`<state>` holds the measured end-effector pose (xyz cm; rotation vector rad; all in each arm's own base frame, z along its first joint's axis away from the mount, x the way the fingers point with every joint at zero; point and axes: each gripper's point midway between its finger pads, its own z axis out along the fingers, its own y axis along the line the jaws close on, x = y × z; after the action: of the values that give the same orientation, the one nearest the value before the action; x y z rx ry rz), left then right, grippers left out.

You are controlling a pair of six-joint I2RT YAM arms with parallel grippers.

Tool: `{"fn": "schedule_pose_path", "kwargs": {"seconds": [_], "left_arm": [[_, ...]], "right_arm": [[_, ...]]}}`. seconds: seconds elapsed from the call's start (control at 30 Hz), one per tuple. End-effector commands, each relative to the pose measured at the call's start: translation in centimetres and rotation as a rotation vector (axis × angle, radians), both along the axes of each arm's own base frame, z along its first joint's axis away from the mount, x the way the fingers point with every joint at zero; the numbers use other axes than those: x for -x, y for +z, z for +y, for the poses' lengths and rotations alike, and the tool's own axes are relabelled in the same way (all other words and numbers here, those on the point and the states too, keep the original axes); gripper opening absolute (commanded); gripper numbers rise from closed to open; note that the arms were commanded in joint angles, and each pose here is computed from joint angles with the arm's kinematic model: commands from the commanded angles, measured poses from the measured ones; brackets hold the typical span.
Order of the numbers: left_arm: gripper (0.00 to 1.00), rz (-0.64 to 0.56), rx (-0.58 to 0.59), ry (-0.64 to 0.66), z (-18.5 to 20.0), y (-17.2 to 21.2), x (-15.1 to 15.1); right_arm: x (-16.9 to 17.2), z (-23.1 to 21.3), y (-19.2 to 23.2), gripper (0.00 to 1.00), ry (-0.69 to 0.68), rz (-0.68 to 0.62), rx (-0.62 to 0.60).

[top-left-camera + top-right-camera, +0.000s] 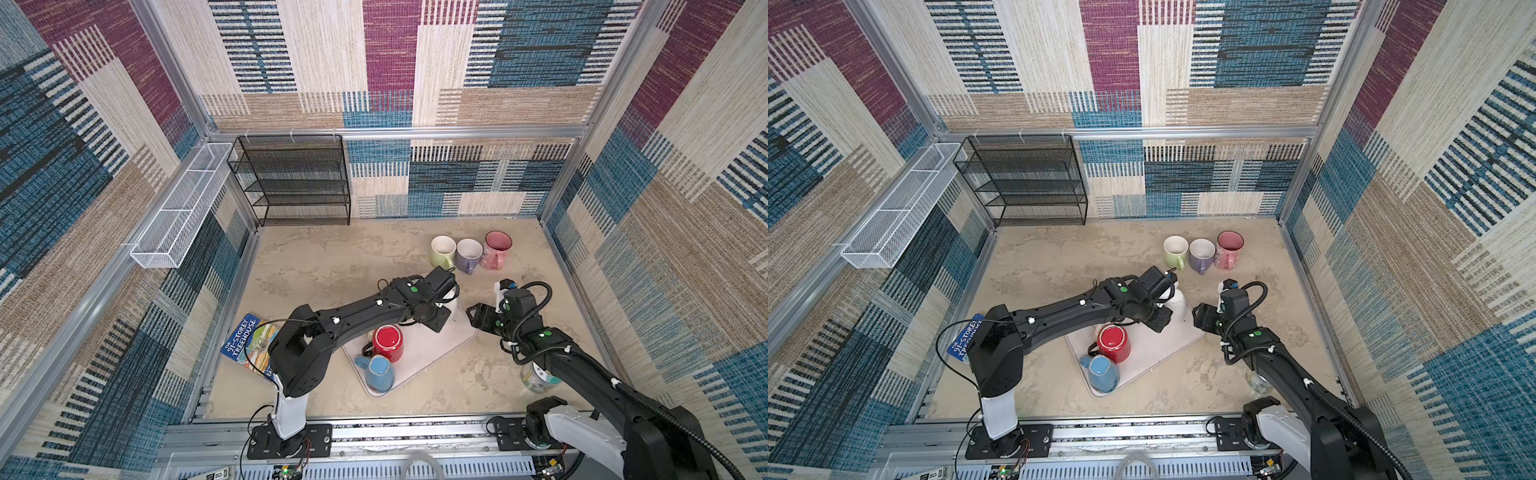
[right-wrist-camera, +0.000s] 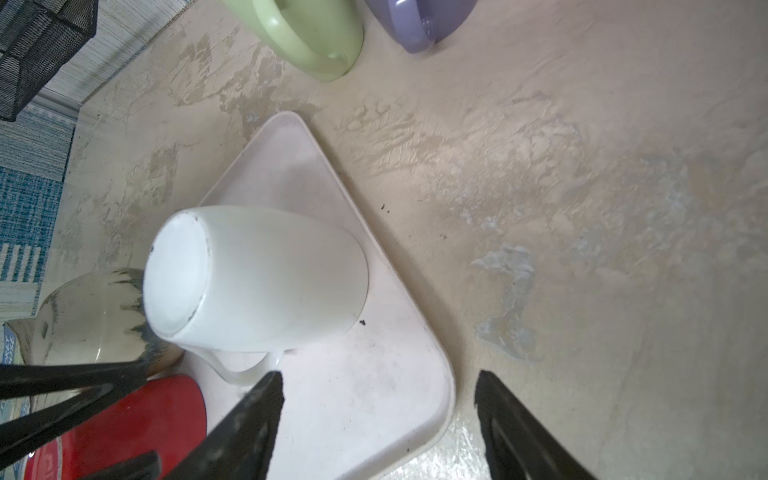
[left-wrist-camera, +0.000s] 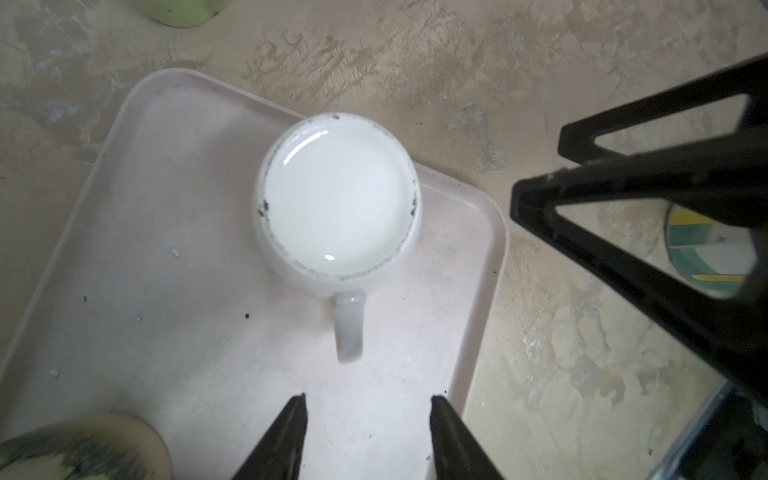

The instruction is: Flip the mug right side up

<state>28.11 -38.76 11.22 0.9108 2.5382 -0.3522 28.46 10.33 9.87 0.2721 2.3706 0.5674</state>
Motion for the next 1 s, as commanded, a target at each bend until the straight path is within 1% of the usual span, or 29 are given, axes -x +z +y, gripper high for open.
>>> {"fn": "schedule_pose_path", "kwargs": {"seconds": [0.0,0.17,0.67,0.97], "left_arm": [[0.48,-0.03,-0.092,0.004,0.9,-1.0,-0.8],[0.42,-0.026,-0.121,0.01,0.3,-2.1,-1.5],[0.32,-0.049,-0.14,0.016,-1.1,-2.8,-3.1],[0.31,-0.043,-0.151,0.015,-1.2,-3.3,-3.2]], "right_arm": [[-0.3,0.5,0.7,0.75,0.027,-0.04,-0.025],[0.0,0.5,0.6,0.75,0.034,-0.045,-0.027],[0.1,0.8,0.9,0.75,0.056,-0.063,-0.04],[0.1,0.9,0.9,0.75,0.063,-0.067,-0.044]]}}
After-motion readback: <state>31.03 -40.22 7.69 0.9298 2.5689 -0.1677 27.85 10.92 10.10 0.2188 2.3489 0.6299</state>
